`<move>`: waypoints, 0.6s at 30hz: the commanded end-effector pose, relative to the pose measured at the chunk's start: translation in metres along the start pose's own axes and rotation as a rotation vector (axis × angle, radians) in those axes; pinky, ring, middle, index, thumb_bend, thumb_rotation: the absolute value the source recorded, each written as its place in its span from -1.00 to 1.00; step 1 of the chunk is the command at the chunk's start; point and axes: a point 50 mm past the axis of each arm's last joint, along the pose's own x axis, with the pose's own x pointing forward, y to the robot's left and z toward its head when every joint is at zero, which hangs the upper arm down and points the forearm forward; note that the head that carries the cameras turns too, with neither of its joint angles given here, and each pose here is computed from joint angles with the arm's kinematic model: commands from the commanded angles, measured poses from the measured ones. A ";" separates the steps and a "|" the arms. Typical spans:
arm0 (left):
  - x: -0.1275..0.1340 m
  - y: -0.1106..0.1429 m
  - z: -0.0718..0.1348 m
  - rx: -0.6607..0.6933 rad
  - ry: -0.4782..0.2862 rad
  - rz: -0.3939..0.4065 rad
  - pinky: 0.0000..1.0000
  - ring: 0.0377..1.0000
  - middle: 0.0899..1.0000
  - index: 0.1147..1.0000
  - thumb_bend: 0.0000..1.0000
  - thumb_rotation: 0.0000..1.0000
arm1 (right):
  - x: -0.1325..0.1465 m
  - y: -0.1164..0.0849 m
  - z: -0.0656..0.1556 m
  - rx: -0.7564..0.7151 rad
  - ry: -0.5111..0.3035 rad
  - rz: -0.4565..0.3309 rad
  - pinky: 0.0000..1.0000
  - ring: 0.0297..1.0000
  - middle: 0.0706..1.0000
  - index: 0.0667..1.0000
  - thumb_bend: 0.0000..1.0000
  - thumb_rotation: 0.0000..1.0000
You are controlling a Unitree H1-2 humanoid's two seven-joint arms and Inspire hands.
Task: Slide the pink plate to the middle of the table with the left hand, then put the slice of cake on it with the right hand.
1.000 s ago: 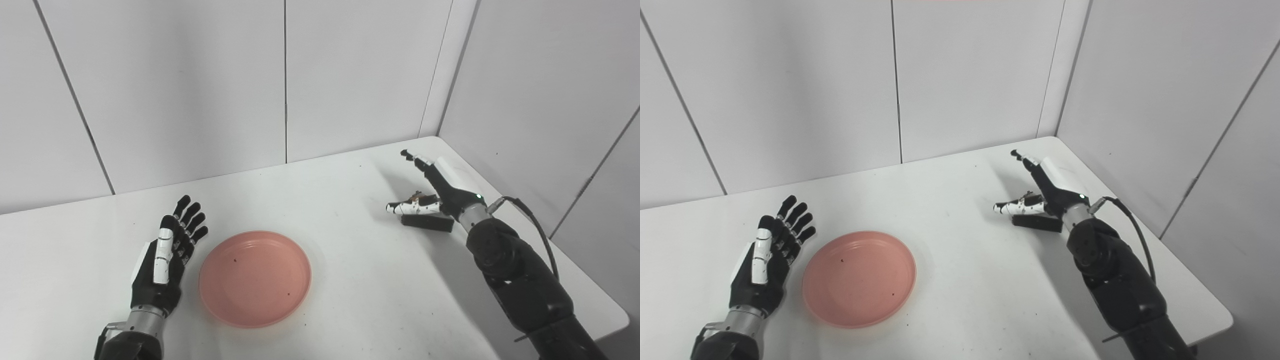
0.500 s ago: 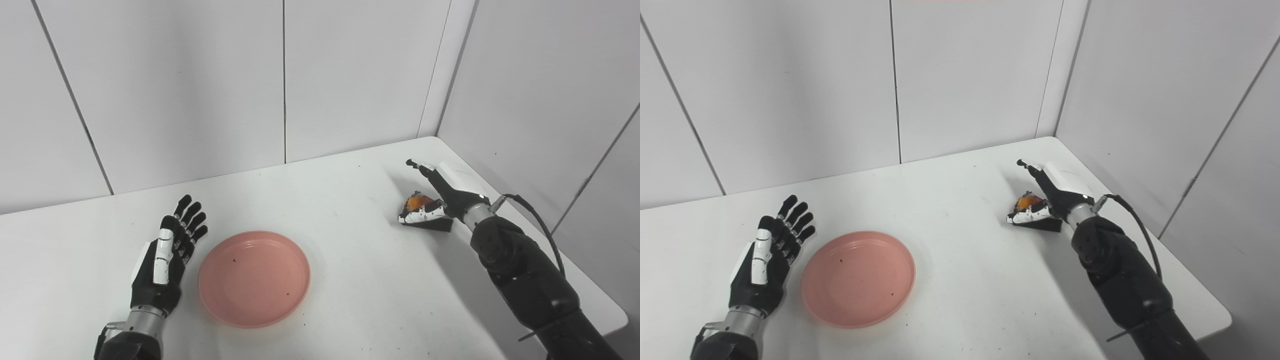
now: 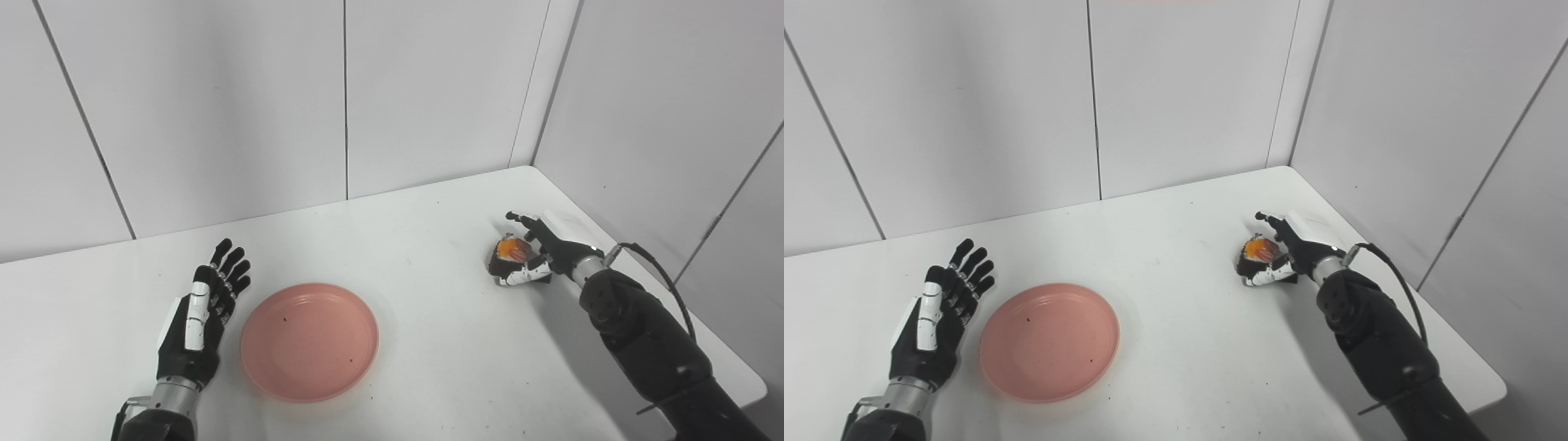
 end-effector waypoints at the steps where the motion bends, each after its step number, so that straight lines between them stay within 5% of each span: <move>1: -0.043 0.009 -0.041 -0.049 0.117 0.059 0.89 0.89 0.92 0.89 0.31 1.00 | 0.009 -0.023 0.006 -0.040 -0.051 -0.090 0.12 0.38 0.59 0.62 0.63 -0.67; 8: -0.043 0.006 -0.040 -0.039 0.119 0.062 0.87 0.89 0.90 0.88 0.30 1.00 | 0.016 -0.014 0.001 0.021 -0.082 -0.122 -0.02 0.17 0.29 0.40 0.39 -0.97; 10: -0.043 0.005 -0.039 -0.036 0.122 0.058 0.91 0.91 0.92 0.90 0.29 1.00 | 0.017 -0.012 0.001 0.046 -0.094 -0.147 -0.10 0.05 0.15 0.27 0.35 -1.00; 11: -0.044 0.005 -0.039 -0.036 0.125 0.059 0.92 0.90 0.92 0.89 0.29 1.00 | 0.017 -0.011 0.002 0.056 -0.098 -0.160 -0.27 -0.13 -0.10 0.09 0.14 -1.00; 18: -0.045 0.004 -0.036 -0.034 0.125 0.056 0.93 0.91 0.93 0.91 0.27 1.00 | 0.014 -0.010 0.011 0.099 -0.116 -0.237 -0.41 -0.27 -0.23 0.00 0.04 -1.00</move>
